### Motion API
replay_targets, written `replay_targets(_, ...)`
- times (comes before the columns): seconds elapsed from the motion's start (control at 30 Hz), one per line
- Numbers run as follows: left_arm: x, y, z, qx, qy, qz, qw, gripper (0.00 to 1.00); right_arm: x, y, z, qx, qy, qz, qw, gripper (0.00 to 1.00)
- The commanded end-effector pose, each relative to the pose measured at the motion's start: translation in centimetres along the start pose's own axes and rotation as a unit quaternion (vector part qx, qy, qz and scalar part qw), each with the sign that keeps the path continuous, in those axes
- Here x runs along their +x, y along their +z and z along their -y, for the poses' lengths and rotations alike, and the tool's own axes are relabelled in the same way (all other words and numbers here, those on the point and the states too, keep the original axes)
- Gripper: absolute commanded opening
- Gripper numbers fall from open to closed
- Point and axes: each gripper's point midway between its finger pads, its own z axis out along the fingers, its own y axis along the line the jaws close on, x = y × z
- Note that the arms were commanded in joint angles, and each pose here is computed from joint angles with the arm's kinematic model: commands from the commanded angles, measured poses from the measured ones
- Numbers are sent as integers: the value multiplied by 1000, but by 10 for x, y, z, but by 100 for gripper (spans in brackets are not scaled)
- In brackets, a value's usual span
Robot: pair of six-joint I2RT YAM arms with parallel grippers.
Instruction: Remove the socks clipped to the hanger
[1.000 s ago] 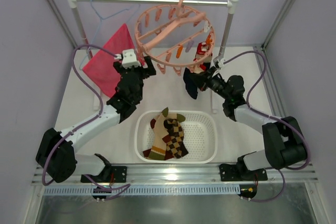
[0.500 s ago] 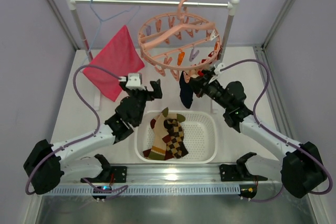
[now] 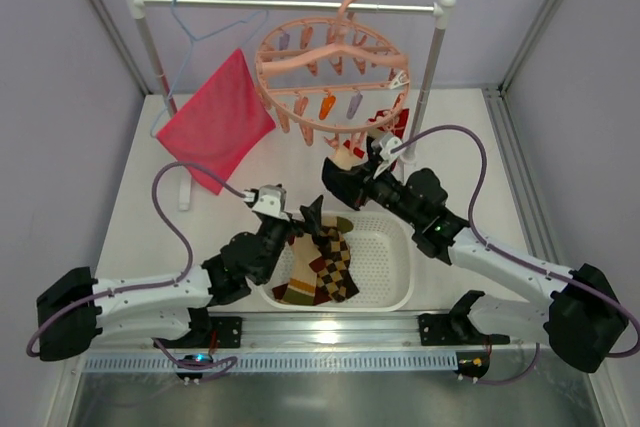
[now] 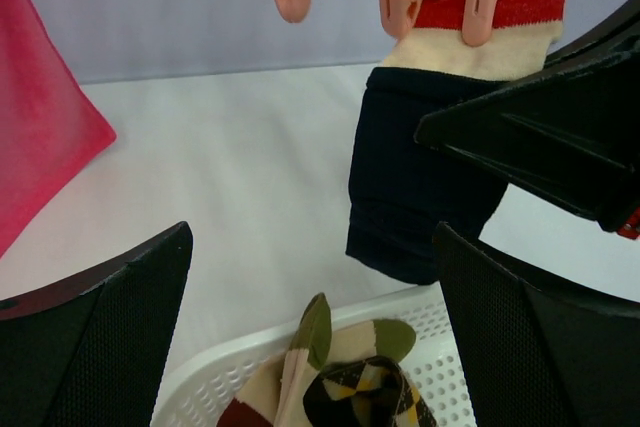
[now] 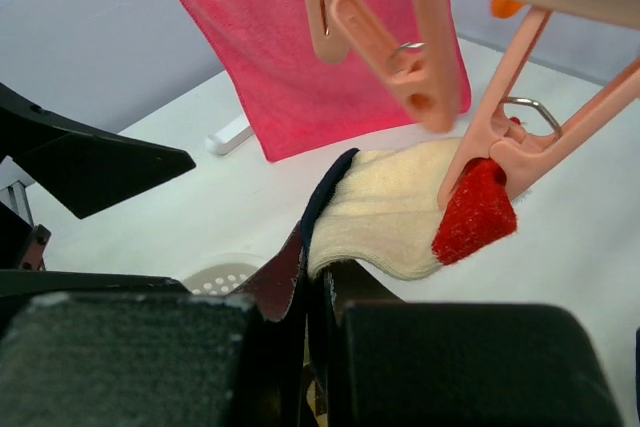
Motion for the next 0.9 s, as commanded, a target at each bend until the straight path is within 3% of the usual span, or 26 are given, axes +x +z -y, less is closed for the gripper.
replay_targets(0.0, -34, -16, -12, -6, -46, 48, 998, 100, -23, 2, -6, 9, -12, 34, 999, 4)
replay_targets(0.13, -24, -31, -5, 51, -45, 42, 997, 100, -26, 7, -13, 23, -10, 33, 999, 4)
replay_targets(0.4, -8, -24, 28, 89, -37, 25, 995, 100, -38, 25, -22, 58, 15, 39, 997, 4)
replay_targets(0.87, -5, -8, 35, 58, -65, 50, 995, 100, -39, 36, -38, 73, 41, 34, 996, 4)
